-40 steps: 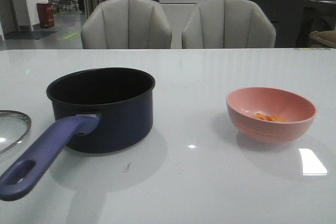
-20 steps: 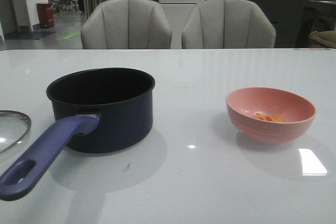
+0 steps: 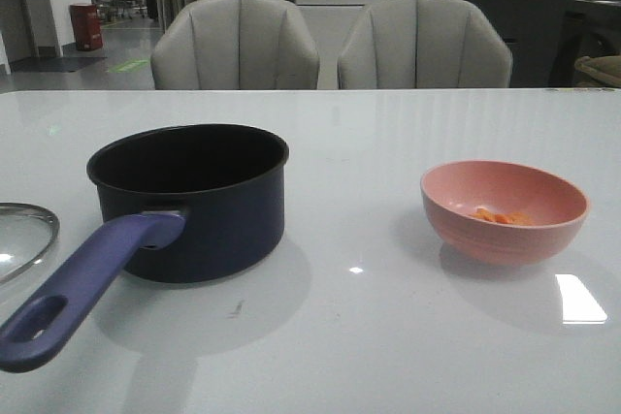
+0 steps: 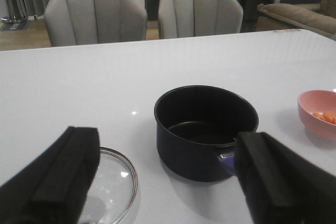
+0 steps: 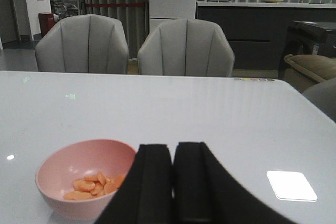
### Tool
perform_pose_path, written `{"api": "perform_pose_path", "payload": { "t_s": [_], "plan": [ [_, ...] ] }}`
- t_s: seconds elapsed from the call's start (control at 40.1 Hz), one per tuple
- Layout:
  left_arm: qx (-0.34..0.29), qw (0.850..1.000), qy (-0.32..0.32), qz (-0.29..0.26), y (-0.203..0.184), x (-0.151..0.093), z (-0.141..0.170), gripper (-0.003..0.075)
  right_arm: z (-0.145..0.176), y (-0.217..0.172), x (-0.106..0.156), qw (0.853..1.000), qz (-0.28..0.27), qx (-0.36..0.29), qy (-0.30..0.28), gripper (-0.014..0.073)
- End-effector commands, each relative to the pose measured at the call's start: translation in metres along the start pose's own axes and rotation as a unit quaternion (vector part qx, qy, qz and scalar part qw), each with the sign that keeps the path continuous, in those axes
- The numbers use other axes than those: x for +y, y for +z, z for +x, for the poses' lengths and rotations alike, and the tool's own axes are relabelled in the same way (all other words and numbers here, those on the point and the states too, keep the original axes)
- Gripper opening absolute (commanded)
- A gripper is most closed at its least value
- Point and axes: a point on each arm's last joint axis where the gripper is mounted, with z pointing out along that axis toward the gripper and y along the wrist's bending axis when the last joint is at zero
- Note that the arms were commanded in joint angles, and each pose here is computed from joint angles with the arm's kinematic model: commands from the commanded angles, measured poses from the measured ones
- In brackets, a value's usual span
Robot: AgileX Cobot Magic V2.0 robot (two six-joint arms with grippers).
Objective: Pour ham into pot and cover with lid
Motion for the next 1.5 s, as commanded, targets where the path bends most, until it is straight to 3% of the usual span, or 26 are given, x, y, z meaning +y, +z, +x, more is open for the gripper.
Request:
{"api": "perform_pose_path", "payload": {
  "t_s": [0.0, 0.15, 0.299, 0.698, 0.798, 0.897, 0.972, 1.147, 1.246, 1.471],
  "plan": [
    [-0.049, 0.999, -0.006, 0.007, -0.002, -0.001, -0.015, 0.0565, -0.041, 0.001, 0.002, 0.998, -0.005, -0.059, -0.009, 0.0148],
    [-0.051, 0.999, -0.004, 0.007, -0.002, -0.001, -0.016, 0.0565, -0.071, 0.026, 0.004, 0.998, 0.003, 0.054, -0.013, 0.0148],
    [-0.052, 0.999, -0.004, 0.006, -0.002, -0.001, -0.016, 0.0565, -0.076, 0.049, 0.003, 0.982, 0.012, 0.187, -0.01, 0.0148],
    [-0.059, 0.998, -0.003, 0.006, -0.002, -0.001, -0.017, 0.0565, -0.064, 0.087, 0.004, 0.965, 0.014, 0.262, 0.001, 0.016],
    [-0.059, 0.998, -0.003, 0.006, -0.002, -0.001, -0.017, 0.0565, -0.072, 0.106, 0.005, 0.958, 0.014, 0.286, 0.016, 0.028],
    [-0.057, 0.998, -0.003, 0.006, -0.002, -0.001, -0.017, 0.0565, -0.081, 0.126, 0.007, 0.955, 0.013, 0.293, 0.043, 0.0468],
    [-0.056, 0.998, -0.002, 0.006, -0.002, -0.001, -0.016, 0.0565, -0.085, 0.143, 0.008, 0.952, 0.014, 0.302, 0.05, 0.0545],
    [-0.059, 0.998, -0.002, 0.006, -0.002, -0.001, -0.017, 0.0565, -0.074, 0.193, 0.012, 0.923, 0.015, 0.371, 0.106, 0.0547],
    [-0.059, 0.998, -0.002, 0.006, -0.002, -0.001, -0.017, 0.0565, -0.063, 0.216, 0.013, 0.904, 0.017, 0.413, 0.107, 0.0547],
    [-0.059, 0.998, -0.002, 0.006, -0.002, -0.001, -0.017, 0.0565, -0.041, 0.263, 0.014, 0.878, 0.008, 0.469, 0.094, 0.0547]
  ]
}}
